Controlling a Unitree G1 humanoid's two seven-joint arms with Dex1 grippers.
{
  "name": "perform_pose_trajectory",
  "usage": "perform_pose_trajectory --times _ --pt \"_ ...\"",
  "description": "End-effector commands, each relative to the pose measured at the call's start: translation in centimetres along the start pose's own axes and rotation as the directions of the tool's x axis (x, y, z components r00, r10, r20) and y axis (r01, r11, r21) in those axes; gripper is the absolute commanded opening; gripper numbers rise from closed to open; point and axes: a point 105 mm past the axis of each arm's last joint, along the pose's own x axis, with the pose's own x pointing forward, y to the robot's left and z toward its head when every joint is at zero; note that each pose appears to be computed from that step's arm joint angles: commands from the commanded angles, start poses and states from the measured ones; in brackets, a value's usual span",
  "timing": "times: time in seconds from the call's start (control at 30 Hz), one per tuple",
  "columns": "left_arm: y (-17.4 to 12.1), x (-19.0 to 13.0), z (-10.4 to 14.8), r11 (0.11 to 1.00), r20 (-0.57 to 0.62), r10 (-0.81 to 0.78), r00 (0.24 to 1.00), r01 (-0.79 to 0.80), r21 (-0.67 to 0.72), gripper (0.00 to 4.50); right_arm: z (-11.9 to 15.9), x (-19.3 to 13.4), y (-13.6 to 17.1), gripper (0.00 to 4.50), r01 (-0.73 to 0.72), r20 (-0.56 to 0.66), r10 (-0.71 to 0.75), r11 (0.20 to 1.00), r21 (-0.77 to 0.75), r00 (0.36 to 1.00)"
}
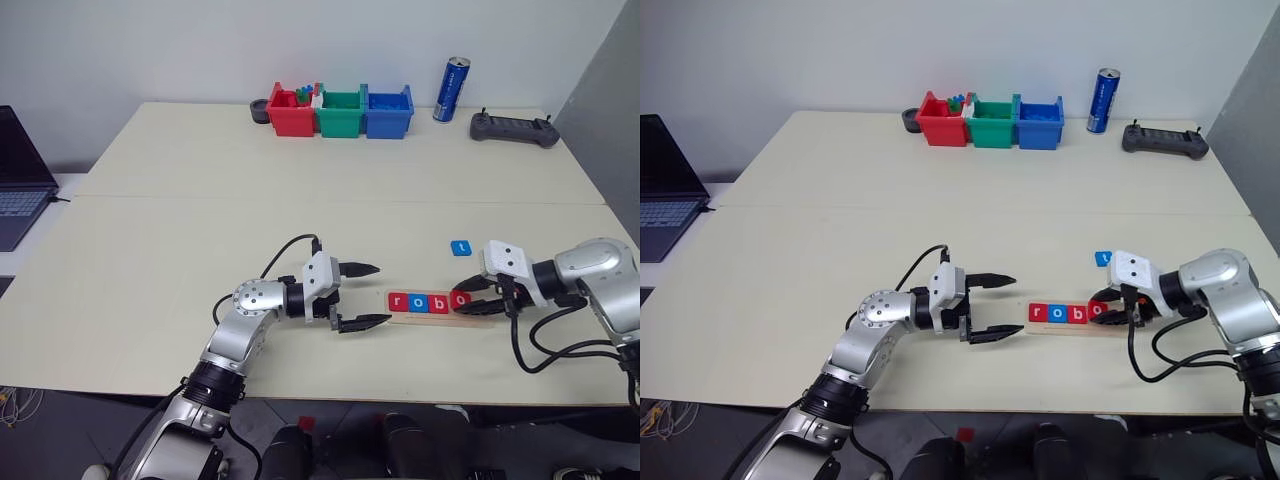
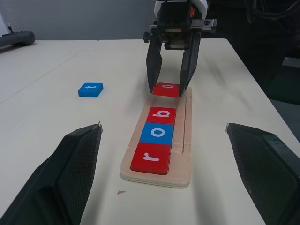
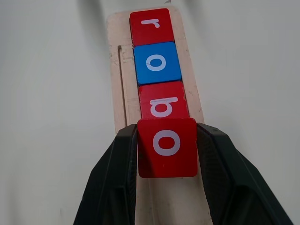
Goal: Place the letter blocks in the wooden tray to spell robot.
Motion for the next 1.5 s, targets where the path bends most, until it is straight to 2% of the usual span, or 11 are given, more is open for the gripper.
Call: perform_pose_trajectory --times 0.03,0.57,0.87,1.1,1.5 --pt "0.3 0.0 1.2 0.999 0.022 0.002 1.000 -0.002 0.039 4.50 0.4 -0.3 -0.4 1.45 0.013 -0.001 -0.013 0.999 -0.031 1.000" --pt "0.7 -0.1 1.3 0.999 0.017 0.010 1.000 -0.011 0.042 4.50 0.4 0.1 -0.3 1.45 -0.016 -0.007 0.015 0.999 -0.033 1.000" --pt "0.5 -0.2 1.1 0.999 0.012 0.008 1.000 -0.008 0.040 4.50 0.7 -0.1 -0.7 4.39 0.002 0.000 -0.002 1.000 -0.029 1.000" --pt "0.3 0.0 1.0 0.999 0.013 -0.004 1.000 0.004 0.041 4.50 1.0 -1.4 -1.3 4.46 0.053 0.008 -0.053 0.998 -0.017 0.999" --pt "0.3 0.1 1.1 0.999 0.012 -0.015 1.000 0.014 0.045 4.50 0.1 -1.0 -1.4 4.46 0.083 -0.027 -0.085 0.995 -0.062 0.996"
